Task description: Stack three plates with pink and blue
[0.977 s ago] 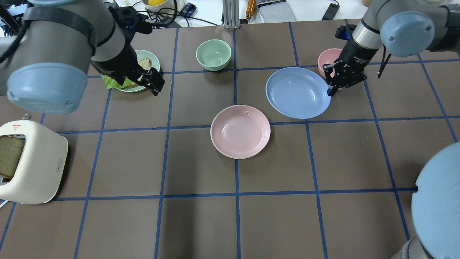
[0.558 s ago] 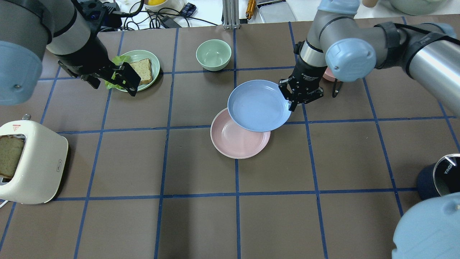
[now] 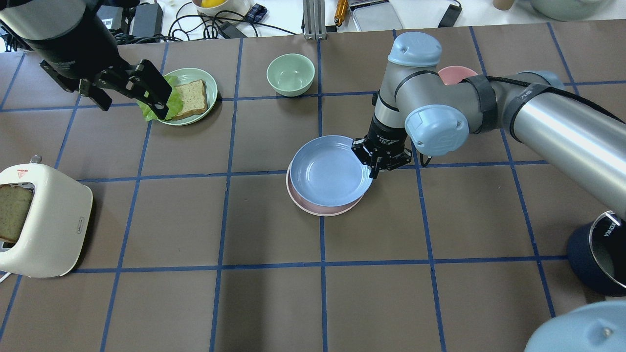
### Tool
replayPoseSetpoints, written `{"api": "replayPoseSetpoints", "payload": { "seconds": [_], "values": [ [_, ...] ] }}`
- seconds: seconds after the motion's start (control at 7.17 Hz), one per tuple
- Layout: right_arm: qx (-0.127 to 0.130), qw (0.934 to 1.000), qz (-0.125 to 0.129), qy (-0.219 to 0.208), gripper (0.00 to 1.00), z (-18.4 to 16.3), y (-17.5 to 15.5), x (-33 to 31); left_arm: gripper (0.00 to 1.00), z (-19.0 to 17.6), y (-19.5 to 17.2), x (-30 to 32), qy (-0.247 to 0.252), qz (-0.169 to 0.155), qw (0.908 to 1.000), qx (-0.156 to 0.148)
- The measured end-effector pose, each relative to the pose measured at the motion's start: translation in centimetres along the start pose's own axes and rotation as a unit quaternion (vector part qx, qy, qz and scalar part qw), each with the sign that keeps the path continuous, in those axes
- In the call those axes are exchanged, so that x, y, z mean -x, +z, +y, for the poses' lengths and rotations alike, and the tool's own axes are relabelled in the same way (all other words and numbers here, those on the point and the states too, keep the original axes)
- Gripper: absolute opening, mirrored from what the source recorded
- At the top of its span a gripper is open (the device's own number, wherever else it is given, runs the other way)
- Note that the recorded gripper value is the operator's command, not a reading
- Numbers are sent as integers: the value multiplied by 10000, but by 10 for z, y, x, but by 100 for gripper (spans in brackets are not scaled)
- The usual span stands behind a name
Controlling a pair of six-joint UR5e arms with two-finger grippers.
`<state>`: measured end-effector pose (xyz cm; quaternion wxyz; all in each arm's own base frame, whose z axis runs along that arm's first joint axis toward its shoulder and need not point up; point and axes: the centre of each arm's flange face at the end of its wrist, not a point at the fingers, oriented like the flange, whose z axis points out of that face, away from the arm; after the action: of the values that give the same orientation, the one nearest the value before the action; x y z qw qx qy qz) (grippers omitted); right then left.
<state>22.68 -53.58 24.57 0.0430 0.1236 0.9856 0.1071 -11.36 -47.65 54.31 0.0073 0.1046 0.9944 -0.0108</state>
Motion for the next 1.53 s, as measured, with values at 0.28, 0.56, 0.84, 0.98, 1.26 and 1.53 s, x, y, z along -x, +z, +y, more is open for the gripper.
{"api": "replayPoseSetpoints", "payload": {
  "seconds": [0.28, 0.56, 0.84, 0.98, 1.26, 1.53],
  "values": [
    [-266, 9995, 137, -57, 100, -10, -26, -1, 100, -5, 9, -2, 18, 34, 9999, 94],
    [-653, 9969, 368, -232, 100, -21, -113, -5, 100, -7, 12, -3, -145, 45, 9998, 112],
    [-879, 9947, 366, -383, 100, -16, -207, -26, 100, -8, 13, -4, -937, 45, 9955, 117],
    [-1021, 9928, 345, -527, 100, -2, -243, -39, 100, -7, 12, -4, -1149, 59, 9933, 121],
    [-1259, 9894, 309, -648, 100, 25, -277, -53, 100, -6, 12, -5, -1296, 97, 9914, 136],
    [-1319, 9885, 306, -675, 100, 49, -282, -60, 100, -6, 13, -6, -1294, 113, 9914, 143]
  ]
}}
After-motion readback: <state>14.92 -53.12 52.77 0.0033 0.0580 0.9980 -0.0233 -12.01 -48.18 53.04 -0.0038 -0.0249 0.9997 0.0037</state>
